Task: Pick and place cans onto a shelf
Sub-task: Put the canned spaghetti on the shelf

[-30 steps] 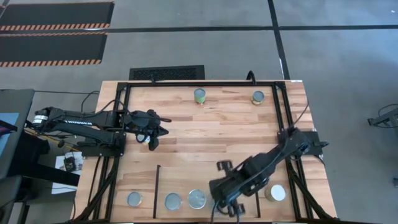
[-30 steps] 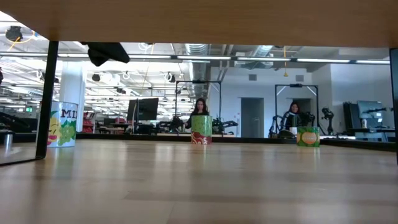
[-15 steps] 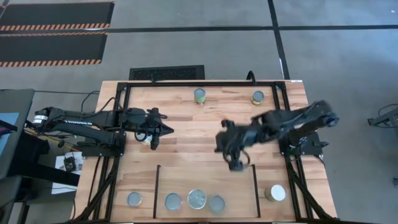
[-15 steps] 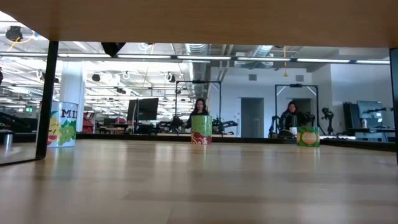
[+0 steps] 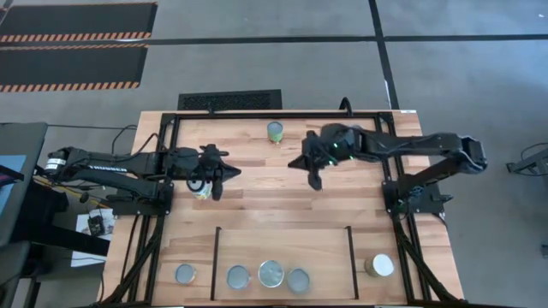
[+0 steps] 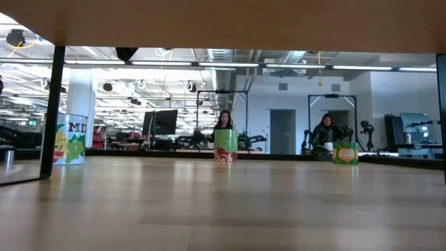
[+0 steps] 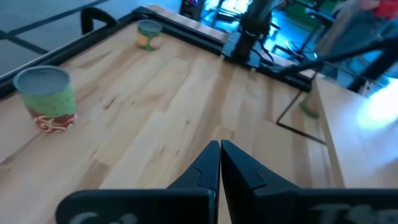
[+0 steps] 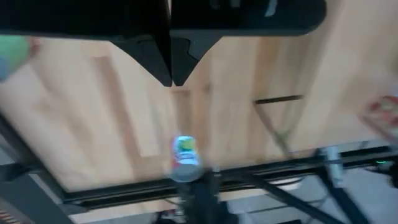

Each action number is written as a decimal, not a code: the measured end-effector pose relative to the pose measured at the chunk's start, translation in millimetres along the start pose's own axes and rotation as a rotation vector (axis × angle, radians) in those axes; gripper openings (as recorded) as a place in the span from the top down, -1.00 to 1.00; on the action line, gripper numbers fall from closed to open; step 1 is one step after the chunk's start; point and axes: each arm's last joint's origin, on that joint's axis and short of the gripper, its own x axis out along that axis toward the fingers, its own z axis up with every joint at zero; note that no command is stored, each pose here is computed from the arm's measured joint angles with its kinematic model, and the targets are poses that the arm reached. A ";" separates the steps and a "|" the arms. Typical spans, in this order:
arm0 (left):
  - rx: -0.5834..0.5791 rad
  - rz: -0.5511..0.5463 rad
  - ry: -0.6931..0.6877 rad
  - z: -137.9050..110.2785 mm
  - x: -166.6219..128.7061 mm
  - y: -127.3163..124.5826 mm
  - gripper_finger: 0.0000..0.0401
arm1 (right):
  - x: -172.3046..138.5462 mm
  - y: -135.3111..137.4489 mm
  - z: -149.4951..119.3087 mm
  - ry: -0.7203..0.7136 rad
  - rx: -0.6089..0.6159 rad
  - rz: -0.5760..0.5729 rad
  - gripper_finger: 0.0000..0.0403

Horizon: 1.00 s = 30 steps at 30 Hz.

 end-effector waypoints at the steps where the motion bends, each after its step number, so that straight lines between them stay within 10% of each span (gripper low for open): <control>1: -0.012 0.008 -0.006 0.3 0.7 0.1 1.00 | 3.3 -6.9 -0.5 0.002 -0.005 -0.014 0.98; 16: -0.095 0.143 -0.021 -3.0 8.4 4.3 1.00 | 53.8 -101.1 -36.8 0.163 0.255 -0.285 0.91; 30: -0.091 0.169 -0.028 -3.1 8.3 5.2 1.00 | 117.7 -134.0 -31.3 0.321 -0.055 -0.412 -0.14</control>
